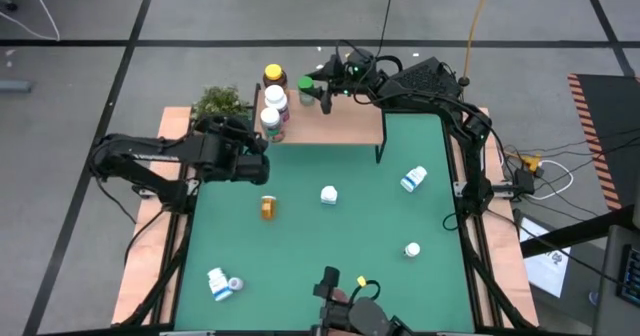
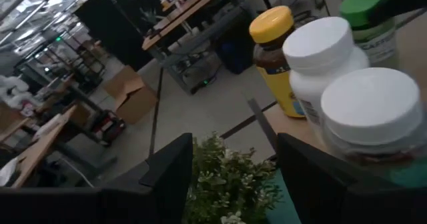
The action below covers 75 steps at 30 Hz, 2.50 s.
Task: Pick and place medicine bottles onto shelf by color
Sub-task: Put the green pill bottle on the shelf, then put the bottom white and blue pill bottle on the shelf
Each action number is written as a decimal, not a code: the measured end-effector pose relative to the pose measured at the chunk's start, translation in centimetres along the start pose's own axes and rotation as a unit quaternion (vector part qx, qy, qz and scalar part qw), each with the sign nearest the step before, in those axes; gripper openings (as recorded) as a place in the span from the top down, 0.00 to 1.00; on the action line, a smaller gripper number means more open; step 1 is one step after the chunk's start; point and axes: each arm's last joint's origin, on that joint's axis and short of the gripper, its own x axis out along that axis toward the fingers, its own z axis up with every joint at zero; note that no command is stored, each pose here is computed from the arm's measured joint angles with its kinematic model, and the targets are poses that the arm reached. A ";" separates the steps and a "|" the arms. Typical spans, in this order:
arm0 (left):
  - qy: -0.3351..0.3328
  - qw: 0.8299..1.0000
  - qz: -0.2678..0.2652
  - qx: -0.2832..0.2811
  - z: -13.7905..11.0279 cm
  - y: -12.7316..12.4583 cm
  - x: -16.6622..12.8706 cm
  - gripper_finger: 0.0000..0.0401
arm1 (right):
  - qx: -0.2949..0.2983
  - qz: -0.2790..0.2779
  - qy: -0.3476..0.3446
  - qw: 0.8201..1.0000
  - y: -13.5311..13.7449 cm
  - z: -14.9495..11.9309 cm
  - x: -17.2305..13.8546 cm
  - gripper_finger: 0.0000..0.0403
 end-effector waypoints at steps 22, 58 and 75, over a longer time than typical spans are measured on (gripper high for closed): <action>0.012 1.000 0.002 0.009 0.1 0.1 0.5 0.45 | -0.022 0.017 0.044 0.999 3.0 6.1 -5.1 0.33; 0.061 0.987 -0.149 -0.021 -0.7 -3.3 -2.1 0.46 | 0.031 0.086 0.091 0.992 26.8 -5.6 -18.0 0.33; 0.012 0.952 -0.305 -0.038 -1.9 -8.0 -8.5 0.45 | 0.087 0.039 0.144 0.985 31.3 -8.7 -20.2 0.33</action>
